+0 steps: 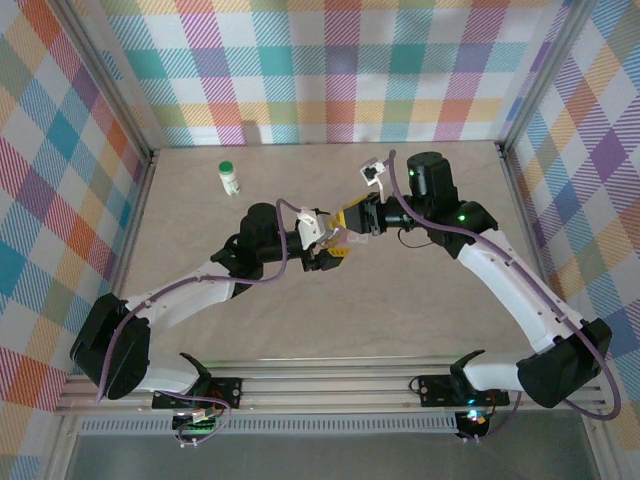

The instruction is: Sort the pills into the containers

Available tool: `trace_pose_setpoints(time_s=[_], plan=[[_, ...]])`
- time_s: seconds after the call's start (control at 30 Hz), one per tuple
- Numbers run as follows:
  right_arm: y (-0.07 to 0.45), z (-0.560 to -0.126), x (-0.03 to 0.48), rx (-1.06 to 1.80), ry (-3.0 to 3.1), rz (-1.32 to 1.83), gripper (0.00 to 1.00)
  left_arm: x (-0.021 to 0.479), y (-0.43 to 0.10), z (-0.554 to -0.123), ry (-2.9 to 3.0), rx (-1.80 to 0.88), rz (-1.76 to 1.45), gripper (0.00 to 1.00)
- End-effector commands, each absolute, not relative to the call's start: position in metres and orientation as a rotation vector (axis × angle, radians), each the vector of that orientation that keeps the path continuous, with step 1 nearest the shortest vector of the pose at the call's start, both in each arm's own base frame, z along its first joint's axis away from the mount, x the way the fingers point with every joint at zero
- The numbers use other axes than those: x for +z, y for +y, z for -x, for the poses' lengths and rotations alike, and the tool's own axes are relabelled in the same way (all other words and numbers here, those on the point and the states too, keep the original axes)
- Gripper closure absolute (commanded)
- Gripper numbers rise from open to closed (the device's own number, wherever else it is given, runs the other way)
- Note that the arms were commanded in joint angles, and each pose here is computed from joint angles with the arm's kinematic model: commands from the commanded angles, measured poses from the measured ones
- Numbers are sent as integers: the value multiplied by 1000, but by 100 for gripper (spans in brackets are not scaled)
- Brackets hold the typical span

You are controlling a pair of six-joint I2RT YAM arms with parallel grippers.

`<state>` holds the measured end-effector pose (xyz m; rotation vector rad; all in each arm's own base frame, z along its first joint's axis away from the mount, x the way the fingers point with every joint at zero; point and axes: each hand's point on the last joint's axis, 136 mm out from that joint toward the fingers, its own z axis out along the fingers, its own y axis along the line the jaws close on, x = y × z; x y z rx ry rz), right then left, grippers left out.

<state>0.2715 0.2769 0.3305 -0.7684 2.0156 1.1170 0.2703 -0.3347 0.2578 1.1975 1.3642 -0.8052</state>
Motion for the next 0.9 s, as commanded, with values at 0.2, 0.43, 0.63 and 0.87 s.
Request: trace_pose_setpoints(time_s=[0.2, 0.43, 0.63, 0.87], plan=[[276, -269, 340, 1088, 1923, 845, 90, 289, -344, -256, 1247, -836, -1207, 48], [275, -246, 331, 990, 1706, 1135, 90, 286, -342, -250, 1244, -839, -1227, 77], [269, -188, 318, 935, 1252, 1546, 89, 282, -336, -234, 1165, -864, -1276, 100], [264, -180, 319, 925, 1106, 1695, 79, 270, -333, -207, 1111, -963, -1418, 100]])
